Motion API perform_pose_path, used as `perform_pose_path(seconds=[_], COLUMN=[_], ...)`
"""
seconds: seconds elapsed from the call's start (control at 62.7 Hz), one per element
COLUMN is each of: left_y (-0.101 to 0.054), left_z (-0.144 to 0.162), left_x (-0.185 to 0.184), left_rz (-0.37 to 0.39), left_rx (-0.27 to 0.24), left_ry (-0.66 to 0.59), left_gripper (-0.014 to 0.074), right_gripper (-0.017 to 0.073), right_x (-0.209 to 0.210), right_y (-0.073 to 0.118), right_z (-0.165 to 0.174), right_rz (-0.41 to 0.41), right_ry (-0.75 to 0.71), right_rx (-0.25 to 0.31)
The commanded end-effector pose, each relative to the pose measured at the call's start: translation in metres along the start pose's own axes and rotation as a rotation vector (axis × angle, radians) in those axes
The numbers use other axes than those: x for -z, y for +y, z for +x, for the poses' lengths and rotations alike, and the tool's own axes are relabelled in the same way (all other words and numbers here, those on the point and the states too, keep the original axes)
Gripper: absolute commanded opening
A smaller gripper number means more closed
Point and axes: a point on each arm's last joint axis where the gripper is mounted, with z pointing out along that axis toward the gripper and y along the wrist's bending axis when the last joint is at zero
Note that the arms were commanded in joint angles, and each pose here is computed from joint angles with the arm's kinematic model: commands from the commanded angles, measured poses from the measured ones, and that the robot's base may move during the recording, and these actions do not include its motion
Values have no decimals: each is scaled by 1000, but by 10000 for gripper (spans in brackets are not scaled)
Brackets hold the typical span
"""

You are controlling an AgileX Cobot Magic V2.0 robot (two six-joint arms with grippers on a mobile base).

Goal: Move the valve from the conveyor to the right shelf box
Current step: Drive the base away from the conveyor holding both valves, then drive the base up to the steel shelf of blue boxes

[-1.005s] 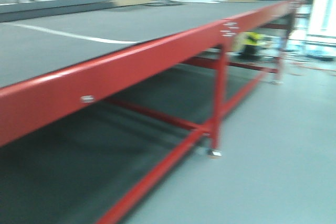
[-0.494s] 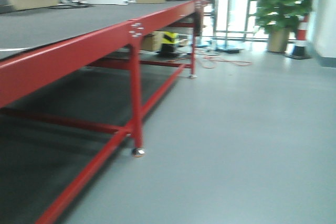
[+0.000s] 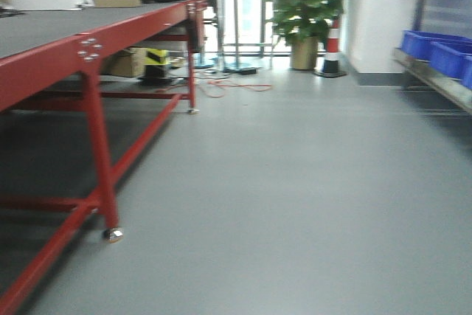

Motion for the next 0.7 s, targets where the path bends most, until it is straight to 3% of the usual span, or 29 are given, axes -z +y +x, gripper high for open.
perform_pose_path(seconds=[0.0, 0.686], left_y=[-1, -1], left_z=[-6, -6], left_x=[6, 6], left_rz=[6, 6], left_rx=[2, 2], left_ry=[-63, -63], left_gripper=[-111, -111], right_gripper=[-163, -163], right_x=[6, 6], right_y=[0, 0], right_z=[-7, -7], right_rz=[10, 10], right_ry=[-81, -81], right_rx=[7, 7])
